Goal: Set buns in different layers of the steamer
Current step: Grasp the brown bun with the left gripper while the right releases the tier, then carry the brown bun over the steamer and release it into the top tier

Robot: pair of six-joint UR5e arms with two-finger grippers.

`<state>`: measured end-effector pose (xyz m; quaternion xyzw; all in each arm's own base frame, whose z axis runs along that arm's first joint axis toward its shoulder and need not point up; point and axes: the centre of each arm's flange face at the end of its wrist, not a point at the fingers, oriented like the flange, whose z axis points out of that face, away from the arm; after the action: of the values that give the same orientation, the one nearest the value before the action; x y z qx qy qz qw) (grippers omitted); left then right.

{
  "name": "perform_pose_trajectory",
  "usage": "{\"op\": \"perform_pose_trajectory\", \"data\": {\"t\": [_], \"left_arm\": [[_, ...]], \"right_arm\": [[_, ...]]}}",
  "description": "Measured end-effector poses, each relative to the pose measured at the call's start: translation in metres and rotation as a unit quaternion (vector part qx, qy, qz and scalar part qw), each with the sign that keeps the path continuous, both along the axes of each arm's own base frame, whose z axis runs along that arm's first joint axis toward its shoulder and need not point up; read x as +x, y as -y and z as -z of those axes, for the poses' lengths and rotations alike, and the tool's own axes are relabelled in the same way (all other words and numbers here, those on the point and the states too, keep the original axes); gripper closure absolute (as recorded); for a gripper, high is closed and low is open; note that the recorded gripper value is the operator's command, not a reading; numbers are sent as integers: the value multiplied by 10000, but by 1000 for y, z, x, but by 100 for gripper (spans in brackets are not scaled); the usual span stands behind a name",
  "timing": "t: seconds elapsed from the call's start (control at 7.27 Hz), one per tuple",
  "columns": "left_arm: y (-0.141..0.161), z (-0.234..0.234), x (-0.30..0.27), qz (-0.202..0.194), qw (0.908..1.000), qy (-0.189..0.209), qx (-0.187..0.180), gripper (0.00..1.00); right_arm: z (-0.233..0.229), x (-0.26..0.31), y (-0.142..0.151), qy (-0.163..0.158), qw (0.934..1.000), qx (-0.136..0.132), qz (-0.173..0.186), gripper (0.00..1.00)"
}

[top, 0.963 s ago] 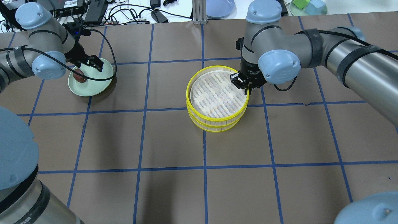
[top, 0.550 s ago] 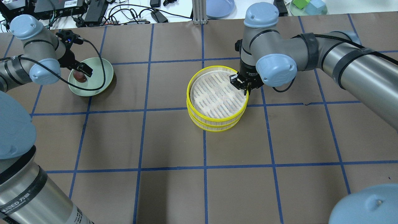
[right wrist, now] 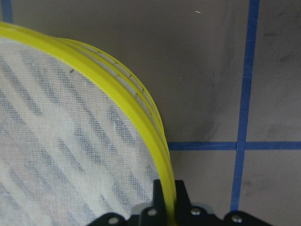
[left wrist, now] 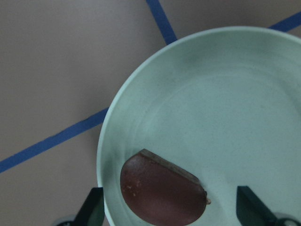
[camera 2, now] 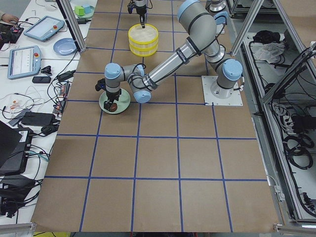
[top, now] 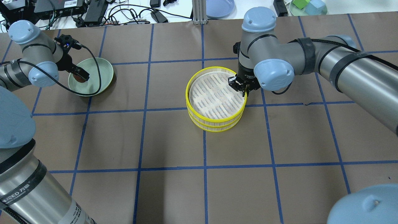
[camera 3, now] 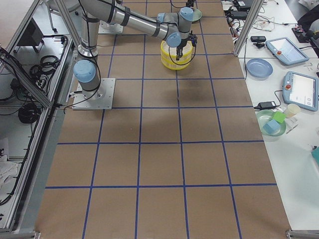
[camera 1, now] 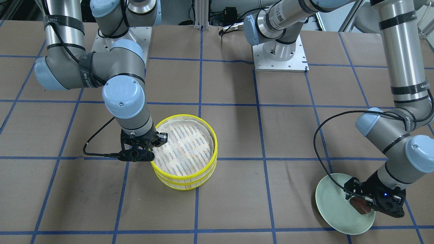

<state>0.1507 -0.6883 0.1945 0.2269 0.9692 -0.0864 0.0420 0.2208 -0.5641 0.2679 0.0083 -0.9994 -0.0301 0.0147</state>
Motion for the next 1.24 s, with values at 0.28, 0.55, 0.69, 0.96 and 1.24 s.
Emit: {"op": "perform_pose_trajectory", "data": {"t": [0.28, 0.55, 0.69, 0.96, 1.24], "left_arm": [[1, 0, 1, 28, 10000, 7, -6, 100], [2, -10, 1, -90, 9999, 21, -76, 100], [3, -24, -3, -350, 9993, -3, -162, 100], [4, -63, -42, -875, 9957, -152, -253, 100], [-8, -117, -127, -1579, 9862, -447, -211, 100]], "right_arm": [[3, 0, -2, 8, 10000, 32, -1, 0], [-31, 0, 0, 68, 9996, -269, -4, 0], [-81, -4, -4, 122, 9983, -567, 9, 0], [-203, -30, -30, 160, 9970, -737, 176, 0], [-260, -52, -59, 183, 9968, -711, 300, 0]]}}
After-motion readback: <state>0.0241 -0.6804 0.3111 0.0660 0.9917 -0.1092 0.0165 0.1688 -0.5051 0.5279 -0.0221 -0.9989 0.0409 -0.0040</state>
